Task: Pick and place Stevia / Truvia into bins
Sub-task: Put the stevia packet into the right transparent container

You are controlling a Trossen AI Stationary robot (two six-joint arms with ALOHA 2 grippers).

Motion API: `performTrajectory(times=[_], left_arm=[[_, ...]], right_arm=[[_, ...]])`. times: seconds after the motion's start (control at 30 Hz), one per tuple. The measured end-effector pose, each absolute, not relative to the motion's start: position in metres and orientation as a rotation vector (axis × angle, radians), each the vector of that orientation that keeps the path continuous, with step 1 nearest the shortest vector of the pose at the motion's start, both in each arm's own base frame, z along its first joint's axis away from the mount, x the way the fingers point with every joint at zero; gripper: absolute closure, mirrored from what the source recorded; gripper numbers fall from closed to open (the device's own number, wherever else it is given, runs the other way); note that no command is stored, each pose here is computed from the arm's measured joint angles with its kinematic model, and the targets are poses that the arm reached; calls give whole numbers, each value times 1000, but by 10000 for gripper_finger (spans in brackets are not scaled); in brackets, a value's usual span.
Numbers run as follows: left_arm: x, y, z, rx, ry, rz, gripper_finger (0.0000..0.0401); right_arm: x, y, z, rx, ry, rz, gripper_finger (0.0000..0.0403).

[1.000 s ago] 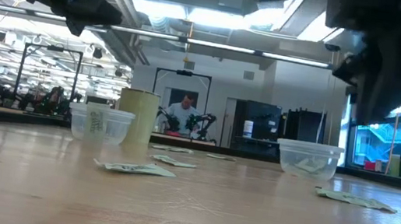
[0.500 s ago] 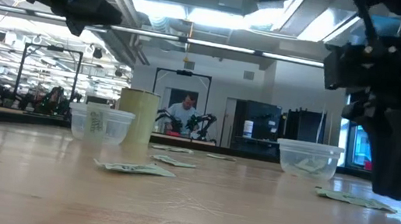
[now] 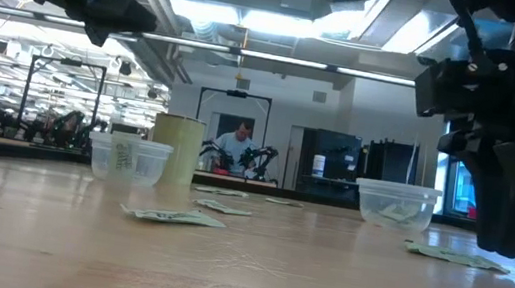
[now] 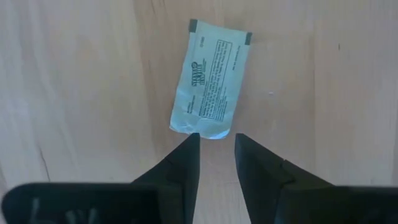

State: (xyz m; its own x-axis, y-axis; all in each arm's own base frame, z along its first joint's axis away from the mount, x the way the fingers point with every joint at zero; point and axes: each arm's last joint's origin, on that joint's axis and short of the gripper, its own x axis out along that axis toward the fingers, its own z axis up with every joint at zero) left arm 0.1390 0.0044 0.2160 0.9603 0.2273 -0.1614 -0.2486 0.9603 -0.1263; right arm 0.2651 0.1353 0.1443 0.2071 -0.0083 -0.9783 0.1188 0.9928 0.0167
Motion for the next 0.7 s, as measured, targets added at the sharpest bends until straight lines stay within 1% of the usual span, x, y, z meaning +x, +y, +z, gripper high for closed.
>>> performTrajectory(times=[0.63, 0.7], left_arm=[[139, 4, 216, -146, 147, 242, 340], [139, 4, 216, -146, 146, 242, 340]], right_arm=[[266, 134, 144, 81, 1361, -79, 298], [266, 134, 144, 81, 1361, -79, 293]])
